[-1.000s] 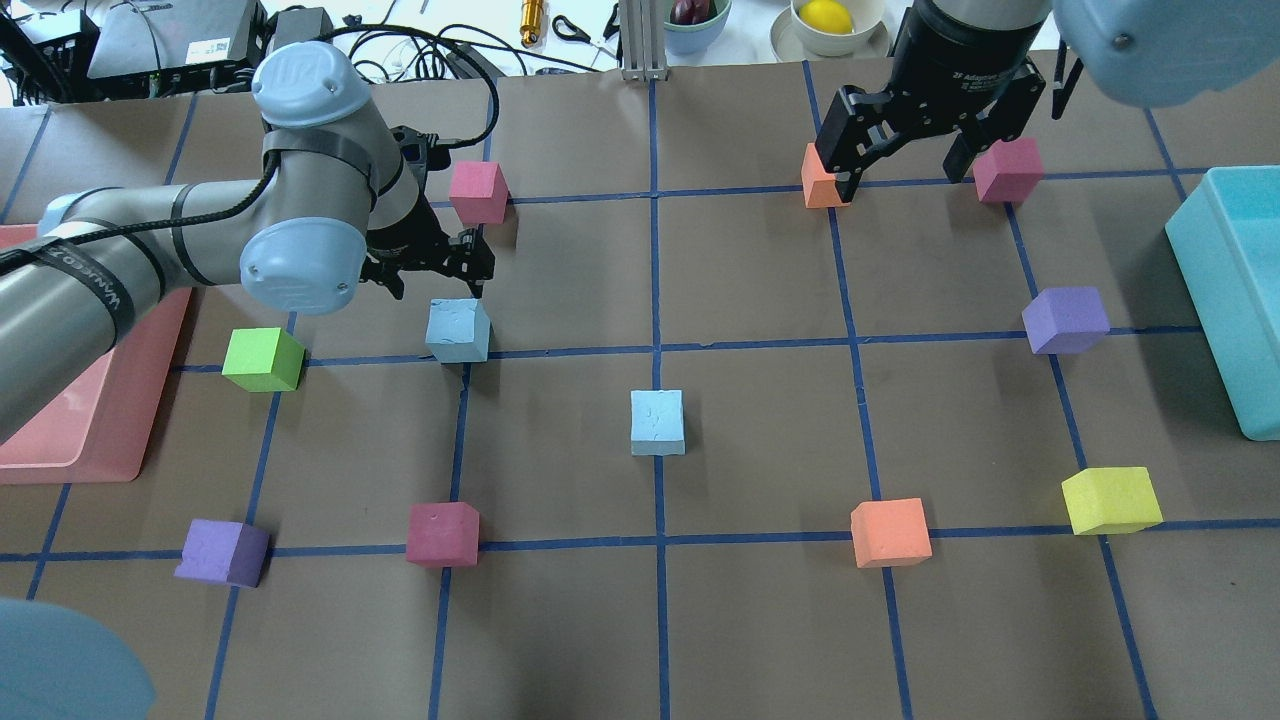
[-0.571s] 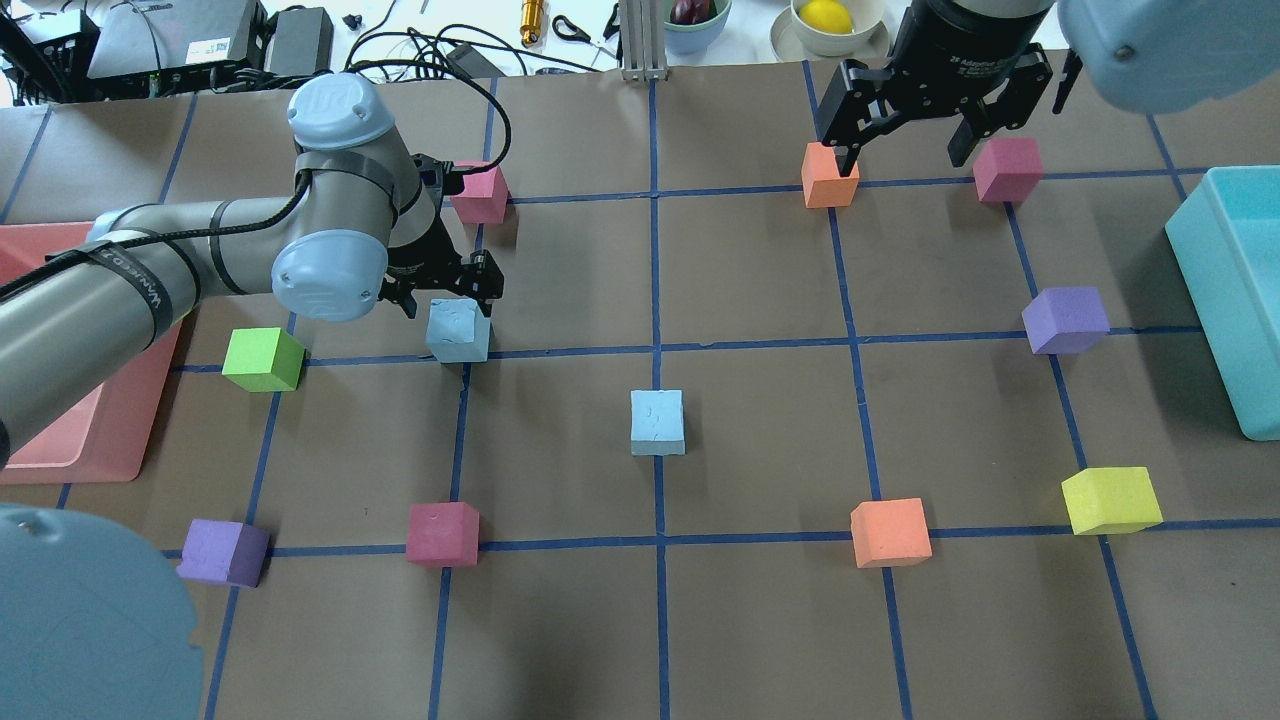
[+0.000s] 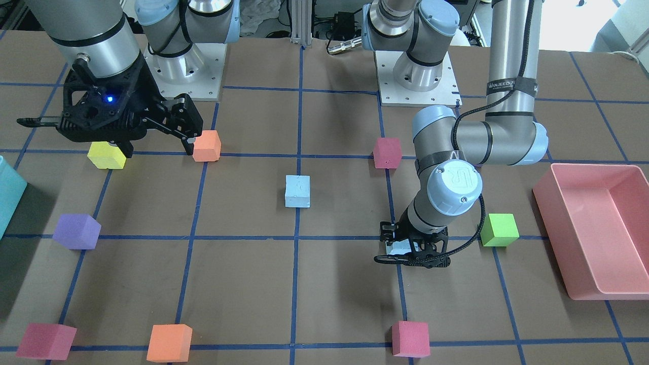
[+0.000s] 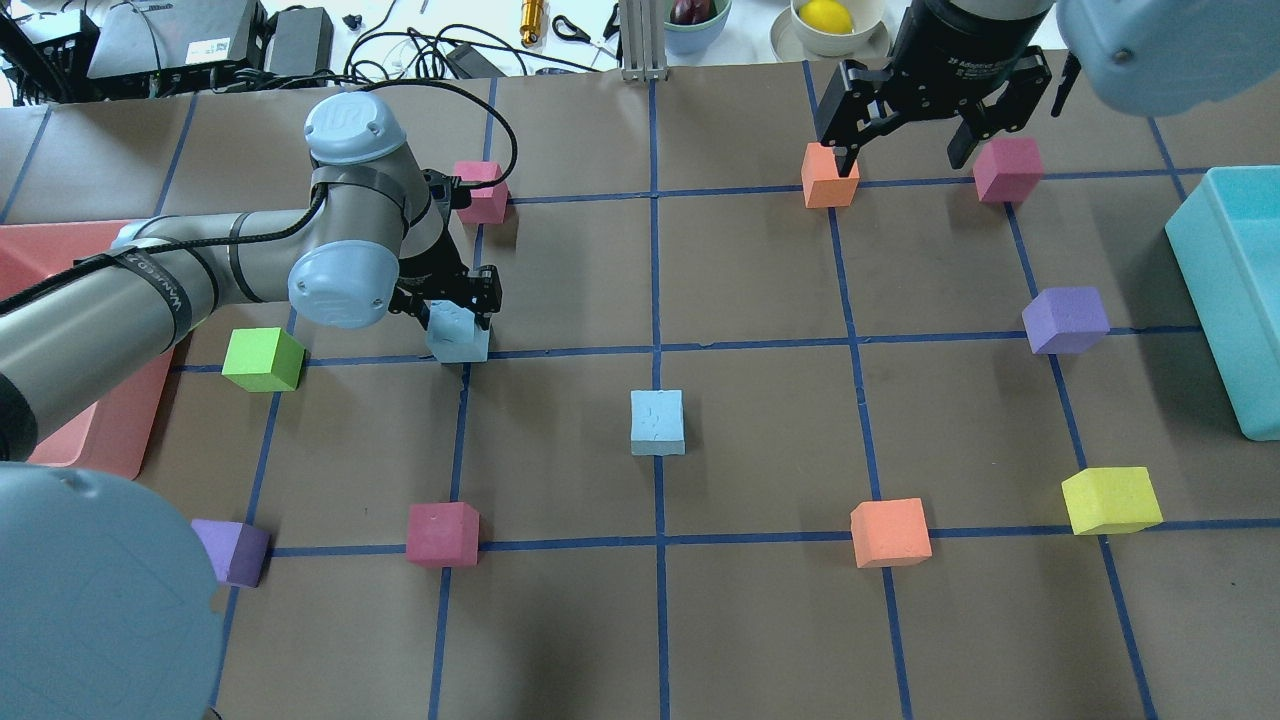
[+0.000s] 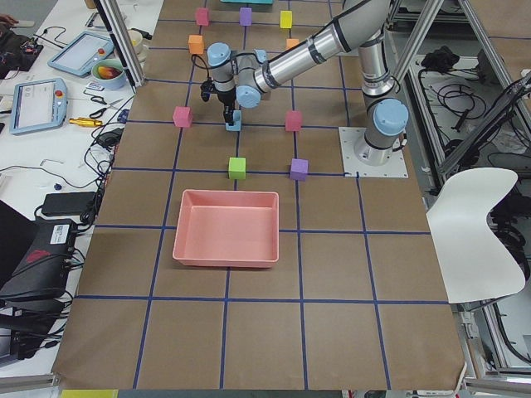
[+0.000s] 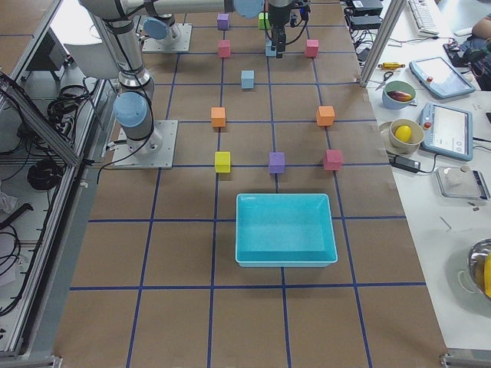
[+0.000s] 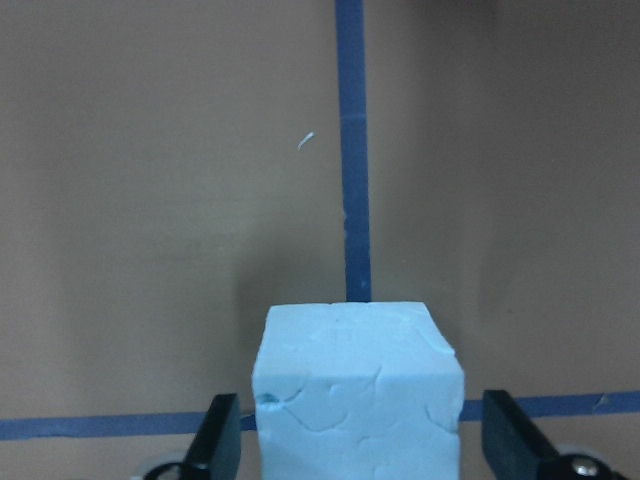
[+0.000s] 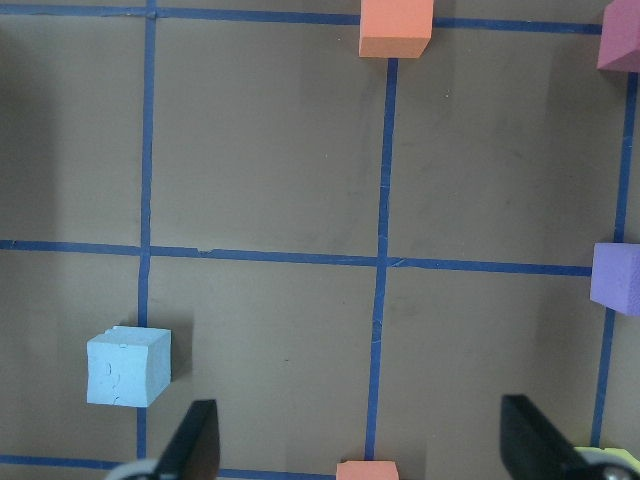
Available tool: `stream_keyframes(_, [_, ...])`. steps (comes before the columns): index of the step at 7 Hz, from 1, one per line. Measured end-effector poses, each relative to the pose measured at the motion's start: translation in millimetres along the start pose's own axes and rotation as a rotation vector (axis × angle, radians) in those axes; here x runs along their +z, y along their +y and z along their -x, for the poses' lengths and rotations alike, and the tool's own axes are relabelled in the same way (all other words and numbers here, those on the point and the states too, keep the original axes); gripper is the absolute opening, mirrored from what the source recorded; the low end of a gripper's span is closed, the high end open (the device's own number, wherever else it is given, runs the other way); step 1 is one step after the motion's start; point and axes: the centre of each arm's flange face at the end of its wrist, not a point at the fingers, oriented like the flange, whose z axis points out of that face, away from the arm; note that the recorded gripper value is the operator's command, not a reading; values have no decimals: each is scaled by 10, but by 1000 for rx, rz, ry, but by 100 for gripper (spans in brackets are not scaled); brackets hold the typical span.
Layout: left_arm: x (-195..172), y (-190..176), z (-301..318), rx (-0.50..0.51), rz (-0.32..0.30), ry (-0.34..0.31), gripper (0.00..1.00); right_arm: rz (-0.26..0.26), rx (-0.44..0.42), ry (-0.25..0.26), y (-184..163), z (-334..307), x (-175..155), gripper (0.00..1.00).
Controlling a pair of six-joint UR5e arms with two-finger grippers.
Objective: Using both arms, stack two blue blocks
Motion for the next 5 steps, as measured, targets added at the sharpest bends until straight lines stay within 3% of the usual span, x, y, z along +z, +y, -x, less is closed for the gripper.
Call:
stream_keyframes(3, [-508,139,-302,-14,5,20,4,2,0,0,4,0,2,100])
stream_keyframes(5, [-704,409,-1085,-31,17,46,4,3,0,0,5,0,4,100])
